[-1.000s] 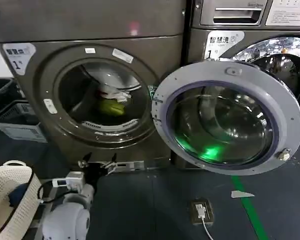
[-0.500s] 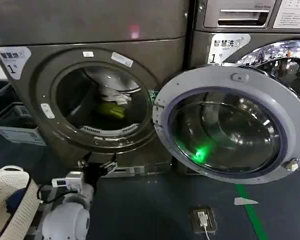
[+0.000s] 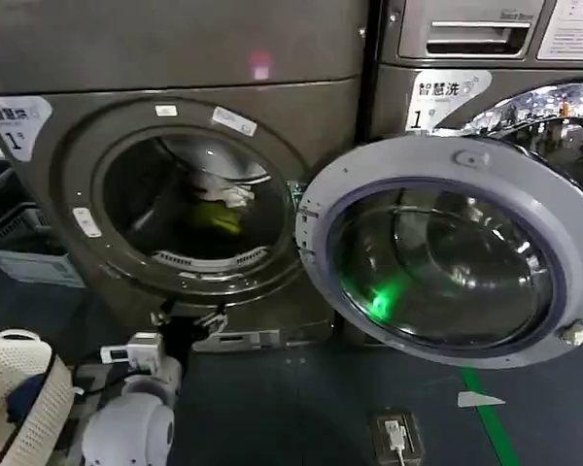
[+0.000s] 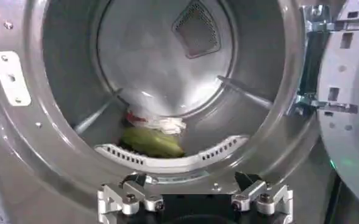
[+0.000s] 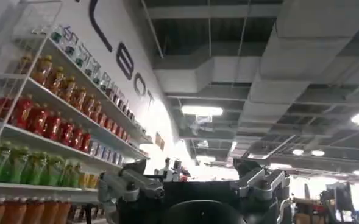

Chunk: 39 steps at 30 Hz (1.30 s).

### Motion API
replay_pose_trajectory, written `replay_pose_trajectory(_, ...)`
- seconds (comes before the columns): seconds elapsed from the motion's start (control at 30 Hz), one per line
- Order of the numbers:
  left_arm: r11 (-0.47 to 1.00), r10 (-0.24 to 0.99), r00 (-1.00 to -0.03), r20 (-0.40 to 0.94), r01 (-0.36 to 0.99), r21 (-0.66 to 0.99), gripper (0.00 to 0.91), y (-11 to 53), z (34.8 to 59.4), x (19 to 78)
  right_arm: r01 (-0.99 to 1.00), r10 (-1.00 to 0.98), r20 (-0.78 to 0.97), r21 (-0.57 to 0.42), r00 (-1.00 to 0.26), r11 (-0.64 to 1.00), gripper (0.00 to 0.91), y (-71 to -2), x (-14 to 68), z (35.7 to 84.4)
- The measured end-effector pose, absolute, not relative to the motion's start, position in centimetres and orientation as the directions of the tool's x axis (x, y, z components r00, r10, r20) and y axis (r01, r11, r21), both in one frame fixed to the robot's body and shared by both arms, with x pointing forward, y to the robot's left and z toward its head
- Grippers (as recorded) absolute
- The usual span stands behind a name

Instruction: Grasp the clothes from the dryer.

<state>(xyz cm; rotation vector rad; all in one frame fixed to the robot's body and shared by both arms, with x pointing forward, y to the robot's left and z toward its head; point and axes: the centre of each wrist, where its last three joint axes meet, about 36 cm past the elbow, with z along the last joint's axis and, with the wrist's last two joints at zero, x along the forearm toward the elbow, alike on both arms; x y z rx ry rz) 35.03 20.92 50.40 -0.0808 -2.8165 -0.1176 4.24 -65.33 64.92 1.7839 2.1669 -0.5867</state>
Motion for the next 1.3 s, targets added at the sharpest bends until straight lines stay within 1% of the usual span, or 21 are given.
replay_pose_trajectory(1.3,0.994,-0.009,-0.946,0.324,0.025,0.103,0.907,21.03,50.11,35.01,0.977,0.867,-0.451,-0.138,-0.210,0.164,0.907,-65.27,4.42,64.70)
